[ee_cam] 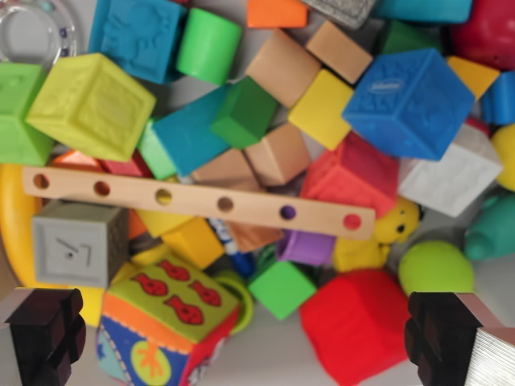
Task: Pick an object from the bin
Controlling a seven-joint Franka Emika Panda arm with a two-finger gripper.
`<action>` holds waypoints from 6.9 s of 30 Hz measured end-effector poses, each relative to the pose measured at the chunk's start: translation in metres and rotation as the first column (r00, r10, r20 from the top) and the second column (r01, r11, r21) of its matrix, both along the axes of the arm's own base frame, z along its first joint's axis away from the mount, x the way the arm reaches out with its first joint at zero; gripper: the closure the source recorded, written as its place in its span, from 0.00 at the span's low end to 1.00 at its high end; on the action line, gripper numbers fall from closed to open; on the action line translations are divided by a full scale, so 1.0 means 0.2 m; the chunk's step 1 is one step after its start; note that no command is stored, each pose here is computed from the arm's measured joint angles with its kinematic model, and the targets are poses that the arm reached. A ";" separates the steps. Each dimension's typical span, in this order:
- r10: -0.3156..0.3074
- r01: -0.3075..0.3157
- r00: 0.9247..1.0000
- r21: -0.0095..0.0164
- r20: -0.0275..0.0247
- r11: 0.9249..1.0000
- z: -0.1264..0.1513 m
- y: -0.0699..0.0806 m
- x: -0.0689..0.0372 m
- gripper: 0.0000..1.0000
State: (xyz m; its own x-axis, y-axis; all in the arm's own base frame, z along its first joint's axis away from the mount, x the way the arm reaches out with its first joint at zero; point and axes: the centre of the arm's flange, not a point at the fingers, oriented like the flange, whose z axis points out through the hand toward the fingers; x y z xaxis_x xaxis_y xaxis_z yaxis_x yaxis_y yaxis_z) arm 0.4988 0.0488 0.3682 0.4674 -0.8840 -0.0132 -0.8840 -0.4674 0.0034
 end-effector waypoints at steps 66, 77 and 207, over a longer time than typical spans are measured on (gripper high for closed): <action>-0.360 0.360 0.933 -0.012 0.000 0.933 -0.78 0.58 -0.62 0.00; -0.362 0.362 0.932 -0.011 0.001 0.932 -0.85 0.57 -0.62 1.00; -0.364 0.364 0.931 -0.010 0.010 0.931 0.63 0.58 -0.61 1.00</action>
State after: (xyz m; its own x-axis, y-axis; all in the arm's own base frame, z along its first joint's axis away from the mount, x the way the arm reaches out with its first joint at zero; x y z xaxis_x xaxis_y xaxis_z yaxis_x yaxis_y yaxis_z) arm 0.3765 0.1641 0.4939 0.1136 -0.9935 0.0001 -0.9935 -0.1136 -0.0010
